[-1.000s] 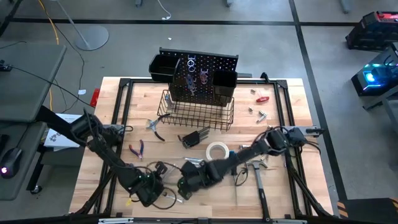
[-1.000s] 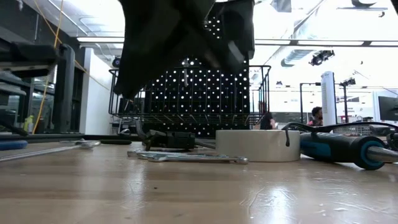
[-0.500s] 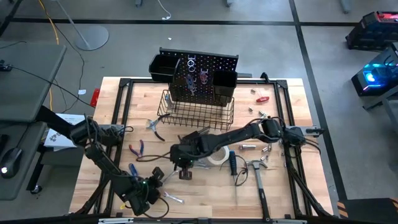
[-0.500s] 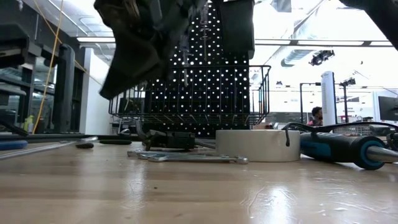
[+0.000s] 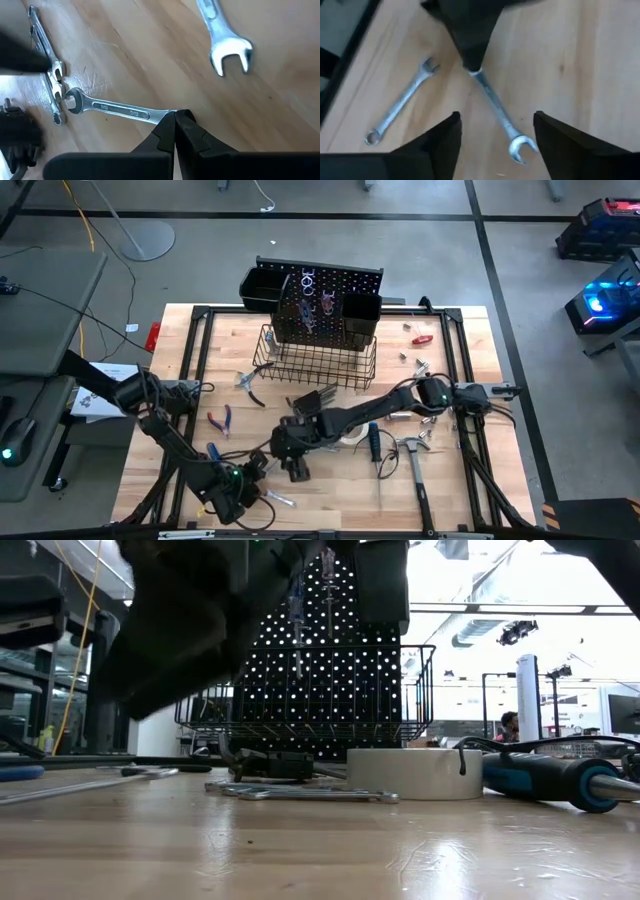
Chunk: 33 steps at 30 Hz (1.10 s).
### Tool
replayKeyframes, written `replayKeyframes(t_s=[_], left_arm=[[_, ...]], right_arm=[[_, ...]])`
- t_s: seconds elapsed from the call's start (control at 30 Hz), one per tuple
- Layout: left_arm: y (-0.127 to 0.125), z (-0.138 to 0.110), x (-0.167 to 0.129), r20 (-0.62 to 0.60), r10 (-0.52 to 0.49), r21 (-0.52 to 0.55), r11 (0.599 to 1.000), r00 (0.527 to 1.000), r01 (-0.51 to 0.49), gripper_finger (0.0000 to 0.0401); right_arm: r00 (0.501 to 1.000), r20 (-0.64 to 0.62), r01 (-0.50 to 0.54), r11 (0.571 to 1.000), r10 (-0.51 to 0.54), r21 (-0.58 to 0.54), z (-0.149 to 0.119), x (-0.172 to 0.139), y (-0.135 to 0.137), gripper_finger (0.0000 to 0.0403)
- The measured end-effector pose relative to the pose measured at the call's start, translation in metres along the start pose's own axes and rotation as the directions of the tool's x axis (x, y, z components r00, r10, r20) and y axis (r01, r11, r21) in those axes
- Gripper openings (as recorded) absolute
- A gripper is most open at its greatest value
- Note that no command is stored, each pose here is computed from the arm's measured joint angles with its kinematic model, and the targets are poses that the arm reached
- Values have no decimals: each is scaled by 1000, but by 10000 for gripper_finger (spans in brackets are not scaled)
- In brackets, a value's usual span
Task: Hang tools onto peg board
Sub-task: Hang the wrench on the peg board
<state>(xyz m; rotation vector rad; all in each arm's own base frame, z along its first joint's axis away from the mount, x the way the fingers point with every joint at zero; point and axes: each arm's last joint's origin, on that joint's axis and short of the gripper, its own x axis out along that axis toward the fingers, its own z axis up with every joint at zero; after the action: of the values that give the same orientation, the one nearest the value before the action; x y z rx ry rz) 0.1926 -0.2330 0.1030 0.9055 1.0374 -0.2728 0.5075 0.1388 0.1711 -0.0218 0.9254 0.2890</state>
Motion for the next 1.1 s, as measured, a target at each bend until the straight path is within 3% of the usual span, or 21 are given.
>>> replayKeyframes(t_s=[0.33, 0.6, 0.73, 0.87, 1.1], left_arm=[[8, 2, 5, 4, 1, -30, 1000, 1000, -1, 0], [11, 5, 8, 27, 1, -59, 998, 1000, 1, 0], [15, 6, 10, 25, 3, -75, 997, 1000, -1, 0], [18, 5, 12, 16, 4, -80, 997, 1000, -3, 0], [26, 6, -8, 58, 112, -101, 989, 992, -106, 0]], right_arm=[[997, -53, 46, 985, -56, -169, -16, 27, -5, 248], [990, -128, 17, 938, -65, -345, -27, 35, -7, 237], [982, -171, 9, 927, -79, -375, -37, 48, -4, 164], [967, -220, 31, 912, -131, -408, -47, 56, 6, 35], [946, -254, 79, 903, -202, -422, -47, 48, 15, 5]])
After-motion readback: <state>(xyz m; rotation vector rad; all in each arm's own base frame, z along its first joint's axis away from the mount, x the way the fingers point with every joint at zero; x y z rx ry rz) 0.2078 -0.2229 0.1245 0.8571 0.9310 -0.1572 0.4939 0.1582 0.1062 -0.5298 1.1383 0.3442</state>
